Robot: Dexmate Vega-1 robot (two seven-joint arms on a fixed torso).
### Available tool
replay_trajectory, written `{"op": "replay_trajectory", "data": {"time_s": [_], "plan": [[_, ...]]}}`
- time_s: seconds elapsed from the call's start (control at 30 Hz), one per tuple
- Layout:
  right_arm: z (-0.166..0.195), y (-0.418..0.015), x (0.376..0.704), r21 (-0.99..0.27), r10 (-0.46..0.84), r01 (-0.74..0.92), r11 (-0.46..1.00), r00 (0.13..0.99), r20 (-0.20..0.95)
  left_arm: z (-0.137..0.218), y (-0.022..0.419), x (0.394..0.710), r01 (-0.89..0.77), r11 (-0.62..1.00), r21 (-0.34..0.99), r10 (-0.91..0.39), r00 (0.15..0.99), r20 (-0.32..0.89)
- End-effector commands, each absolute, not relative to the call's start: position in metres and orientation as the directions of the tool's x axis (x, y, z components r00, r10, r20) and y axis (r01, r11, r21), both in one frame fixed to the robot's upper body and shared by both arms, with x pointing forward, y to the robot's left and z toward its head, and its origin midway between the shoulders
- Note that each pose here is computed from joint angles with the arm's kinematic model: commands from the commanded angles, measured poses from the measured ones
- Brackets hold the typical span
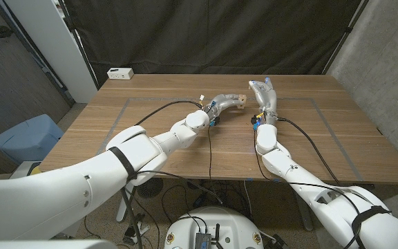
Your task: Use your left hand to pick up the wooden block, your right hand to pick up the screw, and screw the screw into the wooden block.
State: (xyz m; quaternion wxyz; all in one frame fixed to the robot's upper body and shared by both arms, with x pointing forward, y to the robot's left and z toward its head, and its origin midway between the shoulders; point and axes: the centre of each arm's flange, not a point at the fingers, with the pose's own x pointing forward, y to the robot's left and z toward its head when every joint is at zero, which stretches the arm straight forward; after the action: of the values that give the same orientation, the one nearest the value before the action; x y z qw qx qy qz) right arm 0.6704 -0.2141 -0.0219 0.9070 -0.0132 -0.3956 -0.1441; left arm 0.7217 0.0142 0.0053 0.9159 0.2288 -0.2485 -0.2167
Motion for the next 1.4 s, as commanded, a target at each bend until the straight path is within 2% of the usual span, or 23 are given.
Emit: {"op": "replay_trajectory", "data": {"time_s": [0.03,0.67,1.4], "plan": [[-0.02,-0.214,0.673,0.114,-0.278,0.289,0.951,0.629,0.726,0.012,0.008,0.722,0.292,0.805,0.516,-0.508,0.789,0.346],[-0.011,-0.211,0.672,0.119,-0.288,0.307,0.944,0.595,0.75,0.028,-0.004,0.722,0.295,0.805,0.515,-0.504,0.797,0.332],[-0.017,-0.209,0.68,0.122,-0.309,0.336,0.934,0.591,0.745,0.028,-0.009,0.717,0.306,0.809,0.503,-0.516,0.779,0.356]]}}
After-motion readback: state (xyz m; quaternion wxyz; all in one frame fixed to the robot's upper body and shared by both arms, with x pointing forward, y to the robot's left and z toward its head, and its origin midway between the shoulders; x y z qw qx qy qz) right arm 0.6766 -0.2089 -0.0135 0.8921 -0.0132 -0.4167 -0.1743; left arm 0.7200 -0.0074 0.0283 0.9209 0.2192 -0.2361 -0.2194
